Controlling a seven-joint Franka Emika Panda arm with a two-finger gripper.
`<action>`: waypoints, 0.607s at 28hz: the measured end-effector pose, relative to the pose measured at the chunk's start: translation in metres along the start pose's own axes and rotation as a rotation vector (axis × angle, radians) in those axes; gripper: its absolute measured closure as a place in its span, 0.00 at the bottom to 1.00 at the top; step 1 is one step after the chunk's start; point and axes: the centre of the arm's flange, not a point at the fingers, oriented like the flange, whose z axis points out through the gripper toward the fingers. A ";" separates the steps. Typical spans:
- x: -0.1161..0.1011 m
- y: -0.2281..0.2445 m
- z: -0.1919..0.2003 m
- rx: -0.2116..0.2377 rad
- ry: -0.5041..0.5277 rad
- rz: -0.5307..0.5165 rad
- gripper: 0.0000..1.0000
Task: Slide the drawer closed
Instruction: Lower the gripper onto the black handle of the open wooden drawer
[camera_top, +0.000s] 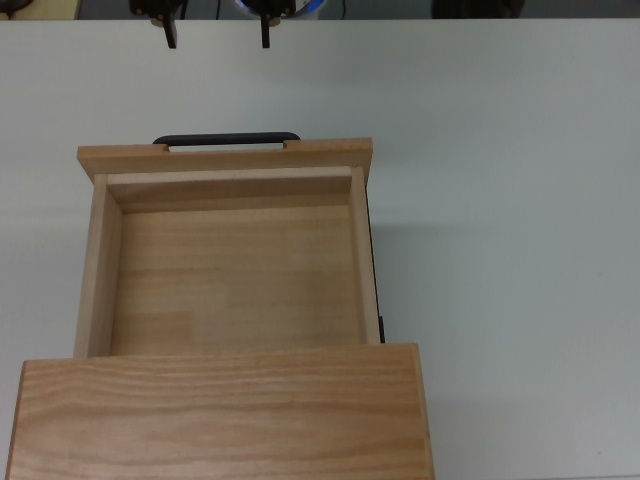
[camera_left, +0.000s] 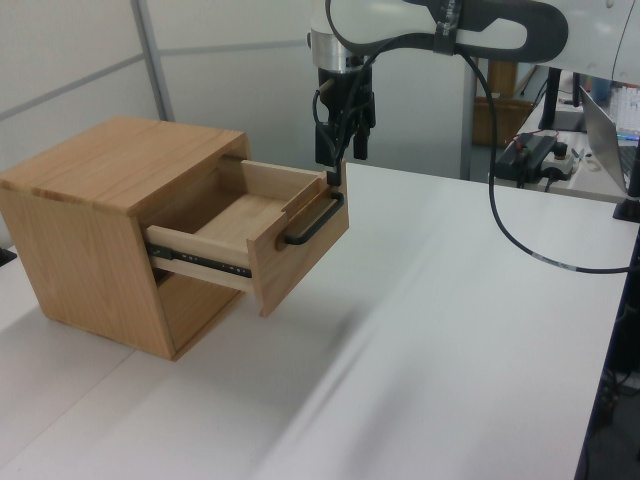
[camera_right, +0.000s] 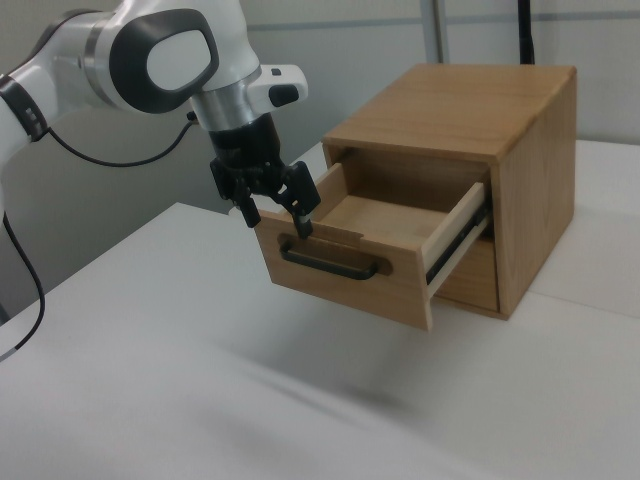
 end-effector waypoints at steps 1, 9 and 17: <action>0.001 0.000 0.000 0.000 0.005 -0.017 0.00; 0.001 0.000 0.000 0.000 0.005 -0.031 0.23; 0.002 0.007 0.008 0.001 -0.011 -0.029 0.58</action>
